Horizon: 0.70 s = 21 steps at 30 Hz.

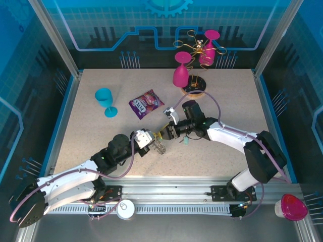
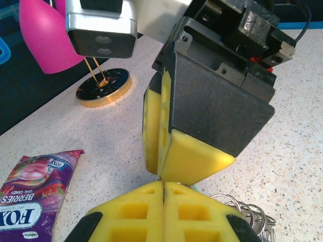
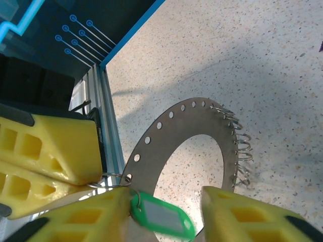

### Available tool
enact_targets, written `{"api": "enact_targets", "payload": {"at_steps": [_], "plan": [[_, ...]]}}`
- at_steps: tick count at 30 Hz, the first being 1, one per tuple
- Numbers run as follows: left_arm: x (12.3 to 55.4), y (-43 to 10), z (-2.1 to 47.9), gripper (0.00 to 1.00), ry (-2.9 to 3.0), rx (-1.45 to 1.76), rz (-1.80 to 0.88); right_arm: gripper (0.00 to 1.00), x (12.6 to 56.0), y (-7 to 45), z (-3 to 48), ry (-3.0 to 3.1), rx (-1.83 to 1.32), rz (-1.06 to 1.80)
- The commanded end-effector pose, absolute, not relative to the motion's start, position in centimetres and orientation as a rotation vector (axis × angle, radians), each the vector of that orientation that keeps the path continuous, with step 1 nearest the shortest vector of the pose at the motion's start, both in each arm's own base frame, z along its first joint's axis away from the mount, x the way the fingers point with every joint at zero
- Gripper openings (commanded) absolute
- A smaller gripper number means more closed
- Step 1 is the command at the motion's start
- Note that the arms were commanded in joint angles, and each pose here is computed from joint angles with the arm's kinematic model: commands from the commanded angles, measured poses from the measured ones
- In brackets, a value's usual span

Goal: Put the keys on the keyring

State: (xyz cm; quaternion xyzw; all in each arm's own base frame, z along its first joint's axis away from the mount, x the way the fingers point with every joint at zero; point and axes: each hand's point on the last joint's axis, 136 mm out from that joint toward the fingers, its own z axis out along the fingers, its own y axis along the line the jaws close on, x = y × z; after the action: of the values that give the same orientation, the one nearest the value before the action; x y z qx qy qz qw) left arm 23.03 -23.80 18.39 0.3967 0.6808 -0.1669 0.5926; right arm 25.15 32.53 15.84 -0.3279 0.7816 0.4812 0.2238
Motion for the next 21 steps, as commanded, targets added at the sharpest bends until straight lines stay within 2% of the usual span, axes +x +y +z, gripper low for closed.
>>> {"api": "enact_targets", "payload": {"at_steps": [1,14,21], "plan": [[22.5,-24.4,19.3,0.00,1.527,0.927,-0.419,0.49,24.9,32.2,17.5,2.088,-0.926,1.376],[22.7,-24.2,19.2,0.00,1.545,0.890,-0.432,0.47,24.8,30.9,17.4,2.073,-0.943,1.331],[22.7,-24.2,19.2,0.00,1.545,0.885,-0.437,0.43,25.9,29.7,17.3,2.004,-0.983,1.127]]}}
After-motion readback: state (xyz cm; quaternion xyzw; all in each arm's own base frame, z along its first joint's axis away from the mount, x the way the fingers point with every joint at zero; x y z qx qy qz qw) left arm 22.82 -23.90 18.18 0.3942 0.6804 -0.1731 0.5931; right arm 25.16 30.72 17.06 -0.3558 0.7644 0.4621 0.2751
